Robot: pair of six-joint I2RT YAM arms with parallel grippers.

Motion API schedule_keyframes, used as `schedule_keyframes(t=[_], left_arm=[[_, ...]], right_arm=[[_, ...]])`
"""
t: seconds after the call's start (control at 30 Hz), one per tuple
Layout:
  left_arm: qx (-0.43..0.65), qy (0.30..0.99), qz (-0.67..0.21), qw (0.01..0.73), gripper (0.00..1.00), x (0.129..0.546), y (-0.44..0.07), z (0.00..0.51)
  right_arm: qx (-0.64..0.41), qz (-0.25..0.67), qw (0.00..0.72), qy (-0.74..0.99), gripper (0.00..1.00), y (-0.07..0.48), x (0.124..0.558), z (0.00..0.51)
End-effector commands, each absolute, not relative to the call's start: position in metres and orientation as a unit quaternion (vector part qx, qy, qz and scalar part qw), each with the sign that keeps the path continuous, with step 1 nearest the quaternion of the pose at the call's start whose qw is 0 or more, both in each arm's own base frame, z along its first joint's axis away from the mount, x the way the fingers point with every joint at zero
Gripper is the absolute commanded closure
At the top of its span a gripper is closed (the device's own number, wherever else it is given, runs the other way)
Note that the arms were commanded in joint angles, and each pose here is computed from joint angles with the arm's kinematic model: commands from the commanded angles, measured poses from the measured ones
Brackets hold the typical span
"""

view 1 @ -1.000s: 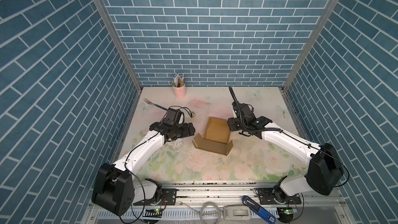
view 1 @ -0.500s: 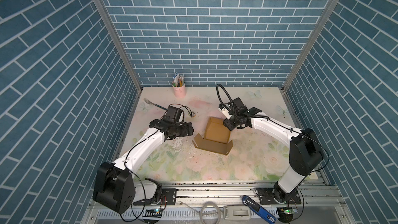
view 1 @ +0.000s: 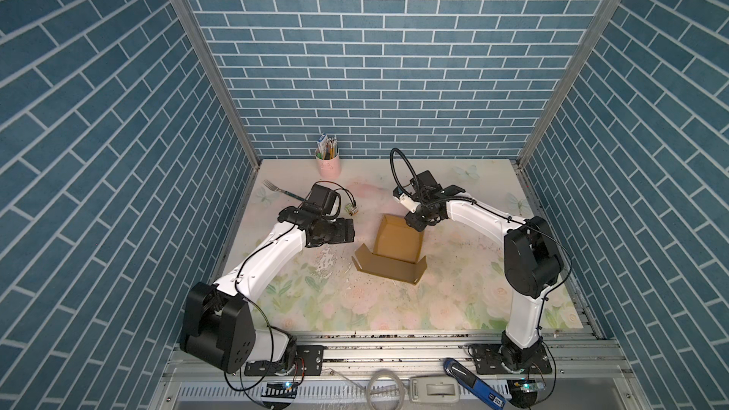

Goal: Fold the paper box

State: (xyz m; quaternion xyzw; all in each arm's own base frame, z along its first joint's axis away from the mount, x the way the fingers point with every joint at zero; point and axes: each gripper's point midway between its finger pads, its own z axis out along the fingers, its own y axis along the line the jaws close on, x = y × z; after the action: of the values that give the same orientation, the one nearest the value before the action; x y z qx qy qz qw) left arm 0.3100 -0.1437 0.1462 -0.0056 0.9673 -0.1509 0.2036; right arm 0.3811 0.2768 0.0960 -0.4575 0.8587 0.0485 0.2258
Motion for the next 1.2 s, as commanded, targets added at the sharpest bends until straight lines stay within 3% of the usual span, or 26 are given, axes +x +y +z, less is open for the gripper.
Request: schedule_keyframes(t=[0.0, 0.7, 1.17], left_arm=[[0.0, 0.972, -0.136, 0.192, 0.11, 0.313, -0.139, 0.144], [0.01, 0.972, -0.132, 0.193, 0.11, 0.32, -0.137, 0.151], [0.003, 0.971, -0.133, 0.2, 0.11, 0.313, -0.13, 0.16]], right_arm=[[-0.49, 0.031, 0.204, 0.847, 0.52, 0.271, 0.383, 0.092], [-0.492, 0.028, 0.165, 0.855, 0.56, 0.279, 0.403, 0.065], [-0.462, 0.048, 0.17, 0.869, 0.74, 0.277, 0.403, 0.063]])
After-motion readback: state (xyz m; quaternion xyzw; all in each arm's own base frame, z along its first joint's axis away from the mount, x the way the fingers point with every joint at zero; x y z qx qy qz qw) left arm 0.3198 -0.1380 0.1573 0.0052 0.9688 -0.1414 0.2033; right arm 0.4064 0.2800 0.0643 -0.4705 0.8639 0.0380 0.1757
